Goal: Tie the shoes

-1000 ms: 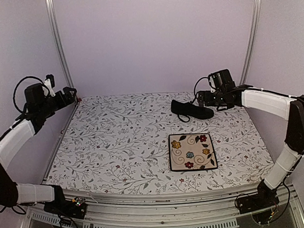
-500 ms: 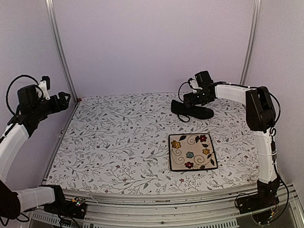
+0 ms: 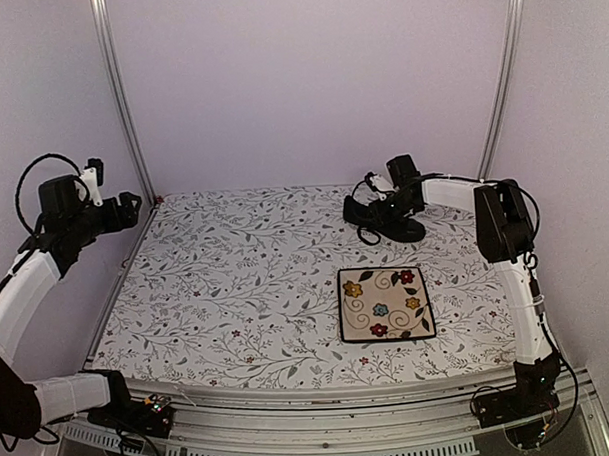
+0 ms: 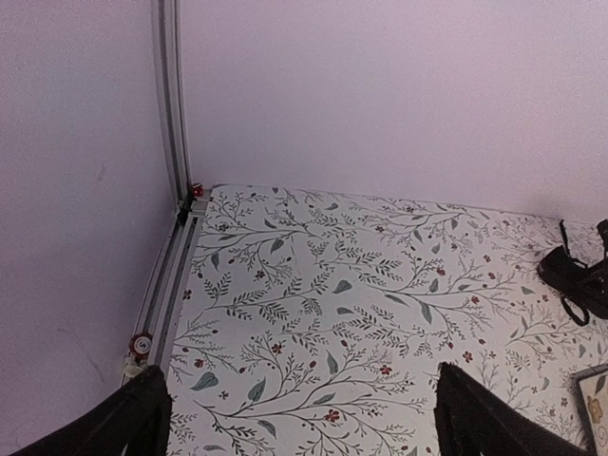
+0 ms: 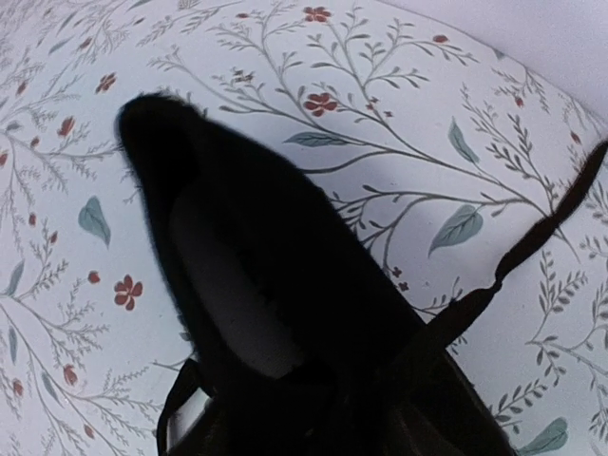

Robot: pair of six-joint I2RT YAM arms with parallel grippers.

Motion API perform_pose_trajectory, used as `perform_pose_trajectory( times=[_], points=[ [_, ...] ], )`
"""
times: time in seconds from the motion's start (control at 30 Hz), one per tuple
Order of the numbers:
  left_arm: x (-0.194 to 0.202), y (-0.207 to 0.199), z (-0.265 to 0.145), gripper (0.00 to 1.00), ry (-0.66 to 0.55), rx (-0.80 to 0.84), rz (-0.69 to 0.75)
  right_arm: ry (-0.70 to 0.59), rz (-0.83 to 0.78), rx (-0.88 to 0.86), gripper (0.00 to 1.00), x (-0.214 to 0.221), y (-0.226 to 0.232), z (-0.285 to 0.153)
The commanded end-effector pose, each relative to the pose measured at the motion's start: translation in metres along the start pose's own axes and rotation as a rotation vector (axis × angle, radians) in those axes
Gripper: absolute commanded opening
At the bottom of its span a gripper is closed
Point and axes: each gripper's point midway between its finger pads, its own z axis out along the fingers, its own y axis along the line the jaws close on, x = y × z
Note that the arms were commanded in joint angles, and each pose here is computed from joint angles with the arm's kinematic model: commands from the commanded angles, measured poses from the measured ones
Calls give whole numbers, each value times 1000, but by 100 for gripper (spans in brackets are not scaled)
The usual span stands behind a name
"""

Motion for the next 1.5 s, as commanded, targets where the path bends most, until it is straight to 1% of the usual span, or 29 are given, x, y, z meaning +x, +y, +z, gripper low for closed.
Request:
perform_pose_trajectory(
  times=[0.0,0.03,0.07,0.1,0.2,0.27,0.33,0.43,0.5,0.57,0.6,0.63,0.77,0.9,1.07,1.17,1.23,1.33,1.47],
  points=[
    [5,7,3,97,15,-26,13,45,-14,-29,24,17,7,14],
    [6,7,4,97,17,-27,12,31,-21,-21,13,11,6,11],
    [7,7,4,97,18,-26,12,13,-31,-12,5,4,5,6],
    [7,7,4,97,18,-25,12,-9,-41,0,3,-4,4,1],
    [6,6,2,97,13,-18,7,-95,-75,35,2,-37,0,-22],
    [6,5,2,97,9,-14,8,-153,-106,28,2,-57,4,-39],
    [7,5,1,97,9,-15,9,-238,-144,5,2,-88,15,-73],
    [8,13,-1,96,19,-59,-12,-315,-194,-55,2,-114,47,-106],
    [9,17,-3,96,21,-87,-24,-355,-246,-90,2,-125,78,-125],
    [8,13,-4,96,17,-70,-20,-387,-306,-135,2,-129,113,-141],
    [8,10,-5,96,17,-55,-14,-397,-335,-177,2,-128,138,-147],
    [8,7,-5,95,18,-42,-9,-404,-353,-208,2,-127,153,-152],
    [9,-4,-4,95,22,-7,1,-412,-429,-362,2,-107,241,-165],
    [8,-17,-5,95,18,43,4,-396,-525,-487,2,-72,323,-163],
    [10,-35,-12,94,11,129,-29,-360,-585,-651,2,-25,400,-169],
    [16,-42,-16,94,16,159,-41,-357,-657,-707,2,1,435,-175],
    [22,-50,-18,94,32,192,-56,-358,-701,-751,2,15,448,-177],
    [40,-66,-20,92,78,254,-109,-382,-752,-783,2,34,456,-175],
    [75,-96,-24,92,154,363,-206,-435,-802,-716,2,51,446,-161]
  ],
)
